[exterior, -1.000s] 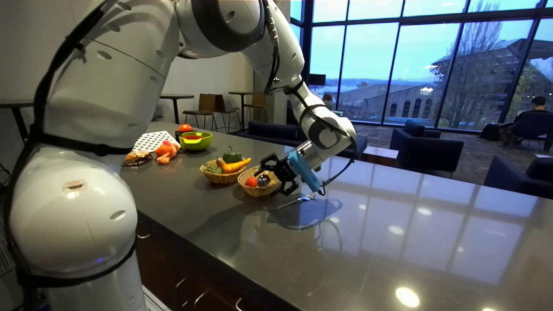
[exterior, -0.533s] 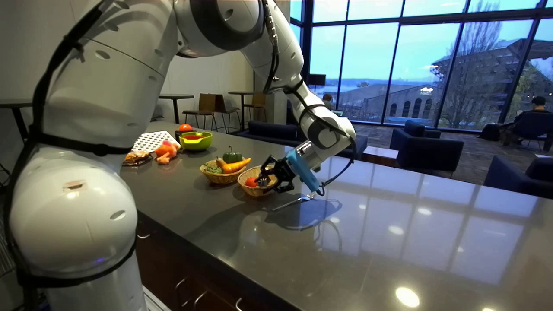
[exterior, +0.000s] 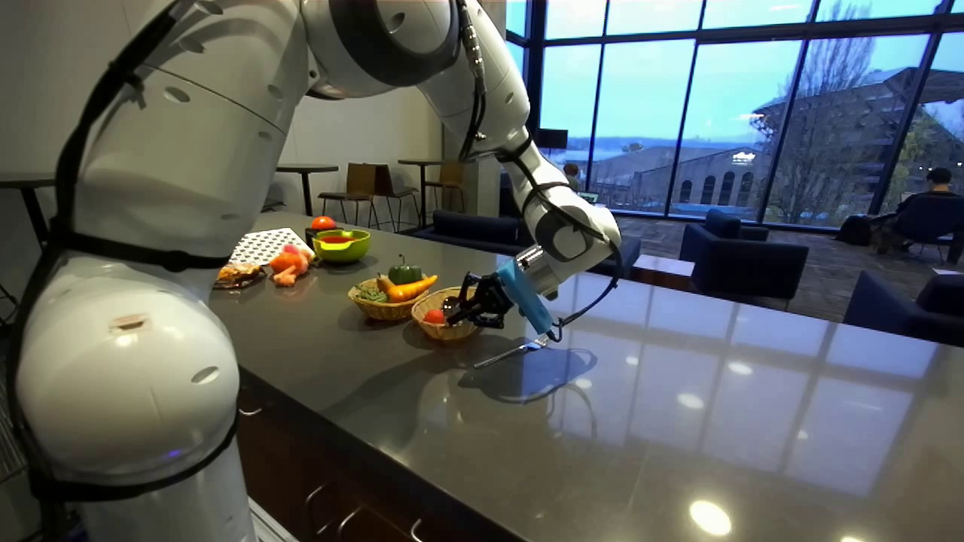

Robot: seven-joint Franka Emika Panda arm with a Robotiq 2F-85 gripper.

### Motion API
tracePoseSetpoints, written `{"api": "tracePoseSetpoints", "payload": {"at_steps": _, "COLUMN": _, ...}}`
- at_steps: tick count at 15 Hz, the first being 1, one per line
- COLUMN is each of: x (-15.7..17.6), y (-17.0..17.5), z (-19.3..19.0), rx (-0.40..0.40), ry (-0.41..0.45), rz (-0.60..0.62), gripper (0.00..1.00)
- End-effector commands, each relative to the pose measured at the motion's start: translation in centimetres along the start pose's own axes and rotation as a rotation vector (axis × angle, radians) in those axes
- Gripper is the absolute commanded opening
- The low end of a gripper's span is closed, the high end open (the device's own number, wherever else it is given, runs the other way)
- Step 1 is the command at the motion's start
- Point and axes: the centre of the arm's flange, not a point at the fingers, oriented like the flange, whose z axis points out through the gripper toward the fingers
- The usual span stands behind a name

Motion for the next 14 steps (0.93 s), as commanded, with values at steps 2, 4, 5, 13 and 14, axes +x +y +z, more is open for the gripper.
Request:
{"api": "tracePoseSetpoints", "payload": {"at_steps": 2, "x": -1.0, "y": -0.9, "z": -0.6, "rx": 0.025, "ry": 0.052, "rz": 0.030, "gripper": 0.01}}
{"api": "tracePoseSetpoints", "payload": {"at_steps": 4, "x": -1.1, "y": -0.9, "z": -0.7, "rx": 0.028, "ry": 0.062, "rz": 0.040, "gripper": 0.01}}
{"api": "tracePoseSetpoints", "payload": {"at_steps": 5, "x": -1.2, "y": -1.0, "z": -0.8, "rx": 0.026, "ry": 0.067, "rz": 0.048, "gripper": 0.01}}
{"api": "tracePoseSetpoints", "payload": {"at_steps": 13, "x": -3.6, "y": -4.9, "z": -2.7, "rx": -0.099, "ry": 0.091, "rz": 0.179, "gripper": 0.01}}
{"api": "tracePoseSetpoints", "payload": {"at_steps": 14, "x": -3.8, "y": -5.6, "z": -2.8, "rx": -0.119, "ry": 0.093, "rz": 0.198, "gripper": 0.01}}
